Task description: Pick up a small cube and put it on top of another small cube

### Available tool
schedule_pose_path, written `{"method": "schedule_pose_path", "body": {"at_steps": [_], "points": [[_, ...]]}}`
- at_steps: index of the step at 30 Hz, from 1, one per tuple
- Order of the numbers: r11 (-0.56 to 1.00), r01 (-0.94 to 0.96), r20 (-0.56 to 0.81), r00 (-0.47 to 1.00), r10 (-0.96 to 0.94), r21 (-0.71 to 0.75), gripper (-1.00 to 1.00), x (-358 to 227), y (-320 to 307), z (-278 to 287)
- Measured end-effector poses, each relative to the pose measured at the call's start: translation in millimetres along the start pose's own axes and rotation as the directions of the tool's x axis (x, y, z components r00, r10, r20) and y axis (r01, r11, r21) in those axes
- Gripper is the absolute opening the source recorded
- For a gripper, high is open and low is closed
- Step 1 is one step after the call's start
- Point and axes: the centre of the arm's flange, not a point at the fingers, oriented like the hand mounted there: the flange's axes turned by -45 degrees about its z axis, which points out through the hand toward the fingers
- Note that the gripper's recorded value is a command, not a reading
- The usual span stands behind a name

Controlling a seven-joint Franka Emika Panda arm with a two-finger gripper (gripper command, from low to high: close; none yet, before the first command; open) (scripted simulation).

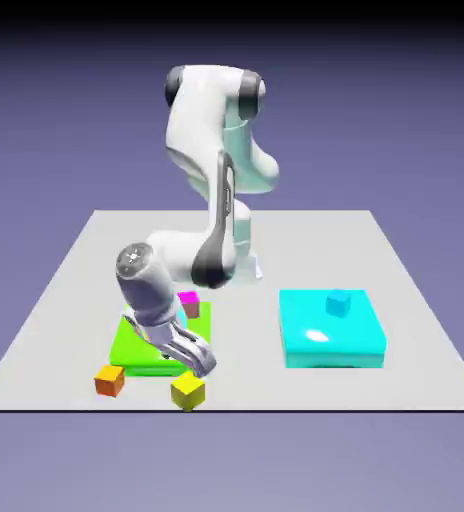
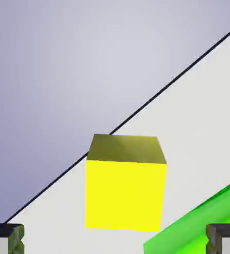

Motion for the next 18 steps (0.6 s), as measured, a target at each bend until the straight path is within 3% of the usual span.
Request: {"method": "schedule_pose_path", "body": {"at_steps": [3, 4, 6, 10, 18], "points": [[1.0, 0.0, 0.0, 1.0, 0.0, 0.0, 0.0, 7, 0, 63], [1.0, 0.0, 0.0, 1.0, 0.0, 0.0, -1.0, 7, 0, 69], [1.0, 0.0, 0.0, 1.0, 0.0, 0.001, -1.0, 7, 0, 69], [1.0, 0.018, -0.002, 1.0, -0.018, -0.006, -1.0, -6, 5, -5], [0.974, 0.209, -0.007, 0.978, -0.21, -0.094, -1.0, -76, 58, -46]]}}
